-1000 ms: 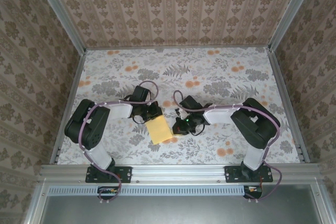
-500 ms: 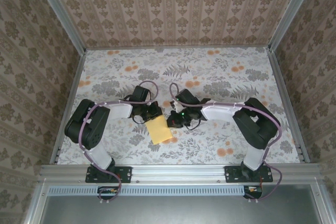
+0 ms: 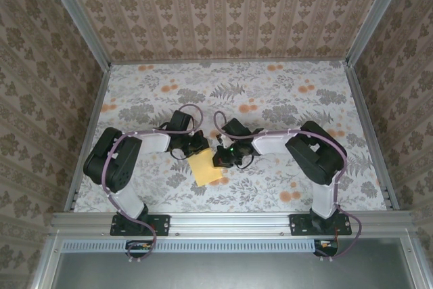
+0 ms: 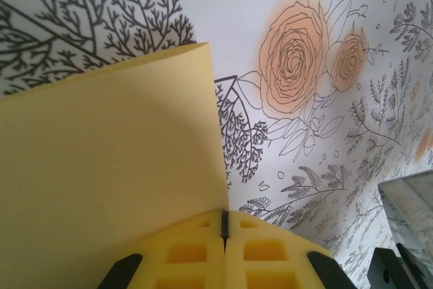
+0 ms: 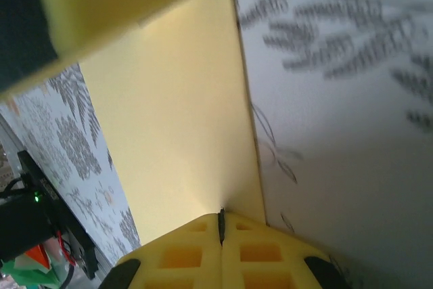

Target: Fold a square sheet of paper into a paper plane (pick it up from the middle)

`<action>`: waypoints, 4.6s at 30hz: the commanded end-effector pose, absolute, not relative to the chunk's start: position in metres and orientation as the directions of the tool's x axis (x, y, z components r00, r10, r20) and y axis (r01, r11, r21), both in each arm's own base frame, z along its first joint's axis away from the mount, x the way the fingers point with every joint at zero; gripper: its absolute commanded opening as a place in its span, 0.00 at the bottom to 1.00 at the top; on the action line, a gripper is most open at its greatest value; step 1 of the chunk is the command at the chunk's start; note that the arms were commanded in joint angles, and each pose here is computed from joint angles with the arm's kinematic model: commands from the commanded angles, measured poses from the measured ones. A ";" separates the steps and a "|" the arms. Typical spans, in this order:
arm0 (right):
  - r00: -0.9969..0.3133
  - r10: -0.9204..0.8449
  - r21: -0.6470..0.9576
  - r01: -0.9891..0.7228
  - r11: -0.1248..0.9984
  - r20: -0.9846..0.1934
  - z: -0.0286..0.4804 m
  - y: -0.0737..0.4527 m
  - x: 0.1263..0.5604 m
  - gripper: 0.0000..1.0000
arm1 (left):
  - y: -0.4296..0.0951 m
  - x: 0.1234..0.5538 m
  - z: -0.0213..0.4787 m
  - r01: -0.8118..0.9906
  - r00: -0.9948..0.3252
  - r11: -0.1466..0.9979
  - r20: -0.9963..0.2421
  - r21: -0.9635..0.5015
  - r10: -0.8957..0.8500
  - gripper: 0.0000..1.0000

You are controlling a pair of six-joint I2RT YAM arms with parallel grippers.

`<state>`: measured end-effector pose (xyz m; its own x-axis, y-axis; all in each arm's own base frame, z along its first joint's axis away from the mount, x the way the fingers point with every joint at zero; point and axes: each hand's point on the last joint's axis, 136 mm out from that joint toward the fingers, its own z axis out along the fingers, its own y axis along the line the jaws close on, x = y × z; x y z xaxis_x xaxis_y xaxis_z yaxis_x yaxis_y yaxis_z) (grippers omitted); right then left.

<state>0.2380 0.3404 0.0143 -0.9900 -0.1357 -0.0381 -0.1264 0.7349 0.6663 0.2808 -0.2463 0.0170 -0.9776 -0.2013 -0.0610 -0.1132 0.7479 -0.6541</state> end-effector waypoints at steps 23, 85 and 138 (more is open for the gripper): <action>-0.984 -0.113 0.696 -0.177 0.696 -0.137 0.053 0.337 0.247 0.00 | -0.272 0.290 0.060 0.129 -0.981 0.704 -0.196 -0.698 -0.015 0.12; -0.993 -0.115 0.546 -0.081 0.834 0.028 -0.008 0.300 0.218 0.00 | -0.160 0.366 0.010 -0.060 -0.971 0.809 -0.152 -0.585 -0.182 0.00; -0.943 0.280 0.410 0.187 0.893 -0.178 0.027 0.237 0.333 0.31 | -0.266 0.233 0.073 -0.092 -0.985 0.731 -0.044 -0.677 -0.165 0.90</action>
